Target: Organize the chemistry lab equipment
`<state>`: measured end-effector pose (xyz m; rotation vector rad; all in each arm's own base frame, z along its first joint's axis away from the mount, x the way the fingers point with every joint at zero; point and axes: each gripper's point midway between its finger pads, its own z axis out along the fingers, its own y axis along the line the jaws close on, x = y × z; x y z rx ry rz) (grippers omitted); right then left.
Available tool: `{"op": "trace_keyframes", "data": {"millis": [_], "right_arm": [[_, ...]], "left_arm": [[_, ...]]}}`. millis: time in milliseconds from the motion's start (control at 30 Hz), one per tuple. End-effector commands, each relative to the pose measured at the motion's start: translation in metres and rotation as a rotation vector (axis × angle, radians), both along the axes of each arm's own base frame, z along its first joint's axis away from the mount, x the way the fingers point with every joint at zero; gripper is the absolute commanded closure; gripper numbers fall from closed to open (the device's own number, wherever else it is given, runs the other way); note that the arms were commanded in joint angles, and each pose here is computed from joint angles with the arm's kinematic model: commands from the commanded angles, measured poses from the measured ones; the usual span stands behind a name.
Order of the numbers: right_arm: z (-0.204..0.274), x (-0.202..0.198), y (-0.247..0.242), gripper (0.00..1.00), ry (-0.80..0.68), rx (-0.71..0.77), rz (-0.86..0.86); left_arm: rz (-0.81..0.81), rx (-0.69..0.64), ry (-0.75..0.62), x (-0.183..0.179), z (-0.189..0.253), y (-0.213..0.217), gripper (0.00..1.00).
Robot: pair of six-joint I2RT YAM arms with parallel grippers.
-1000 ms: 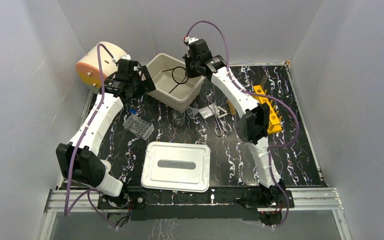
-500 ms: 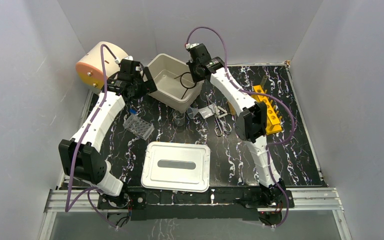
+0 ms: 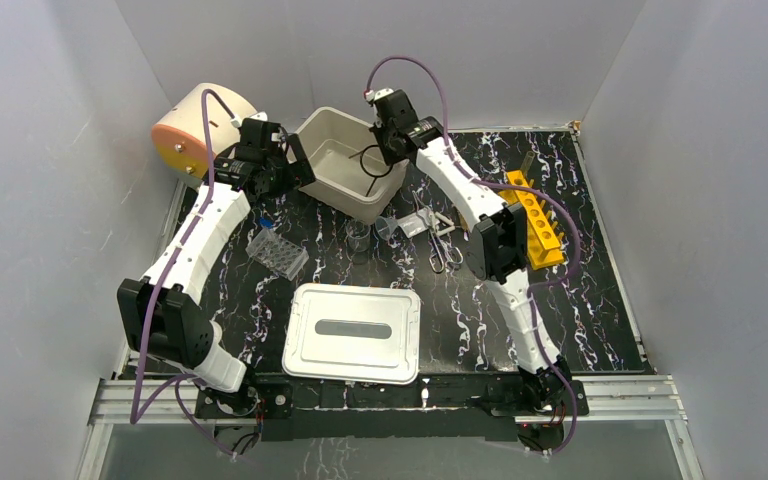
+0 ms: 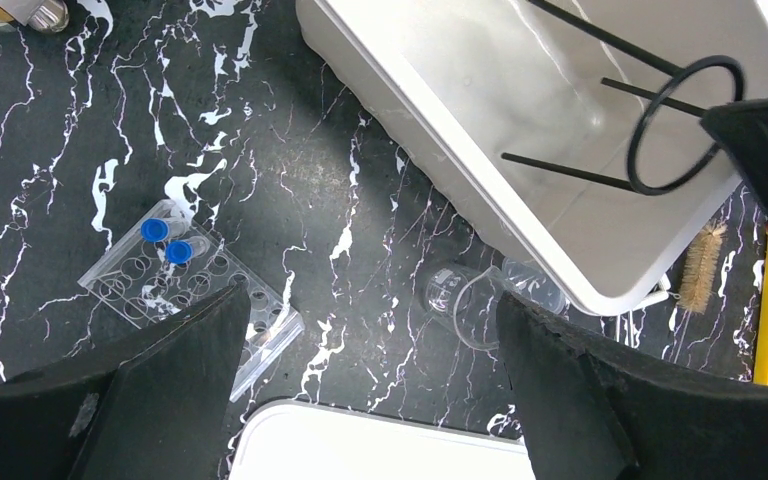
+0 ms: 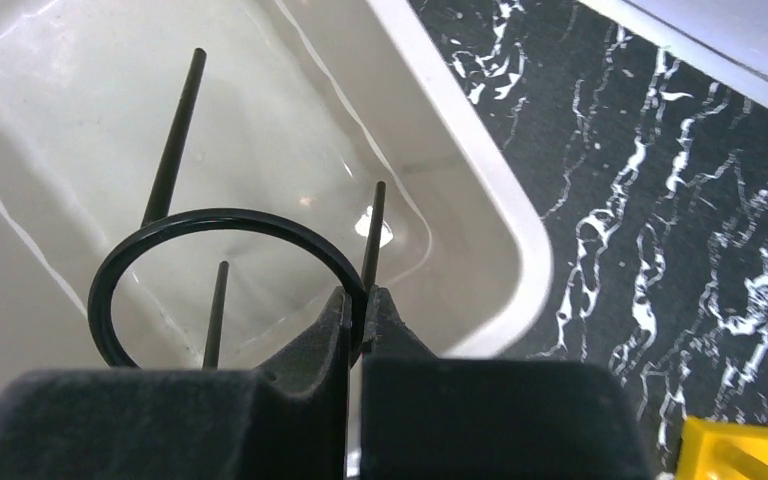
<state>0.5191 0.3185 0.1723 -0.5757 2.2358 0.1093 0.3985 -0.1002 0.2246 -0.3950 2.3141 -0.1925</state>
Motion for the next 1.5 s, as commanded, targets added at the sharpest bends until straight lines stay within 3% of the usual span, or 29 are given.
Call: {"op": "trace_keyframes", "data": {"millis": [0,333,567,700,833,1100,1333,1467], "right_arm": [[-0.012,0.013,0.017,0.91,-0.005,0.054,0.031],[-0.012,0.014,0.016,0.6,-0.003,0.067,0.001],[0.026,0.009,0.03,0.52,-0.018,0.199,0.021],[0.033,0.007,0.044,0.58,0.012,0.308,0.063],[0.024,0.012,0.046,0.66,0.027,0.324,0.048],[0.021,0.019,0.048,0.75,0.037,0.375,-0.002],[0.017,0.019,0.048,0.77,0.048,0.375,-0.004],[0.019,0.018,0.048,0.77,0.048,0.382,-0.007]], "left_arm": [[-0.01,0.005,-0.003,-0.001,0.003,0.001,0.07],[-0.013,0.013,0.002,0.0,0.002,0.002,0.07],[-0.079,-0.023,-0.025,0.009,0.009,-0.012,0.06],[-0.122,-0.064,-0.035,0.015,0.011,-0.024,0.06],[-0.188,-0.109,-0.051,0.026,0.015,-0.04,0.06],[-0.358,-0.229,-0.105,0.075,0.015,-0.088,0.08],[-0.373,-0.306,-0.05,0.107,-0.025,-0.11,0.2],[-0.344,-0.303,-0.028,0.119,-0.042,-0.11,0.4]]}}
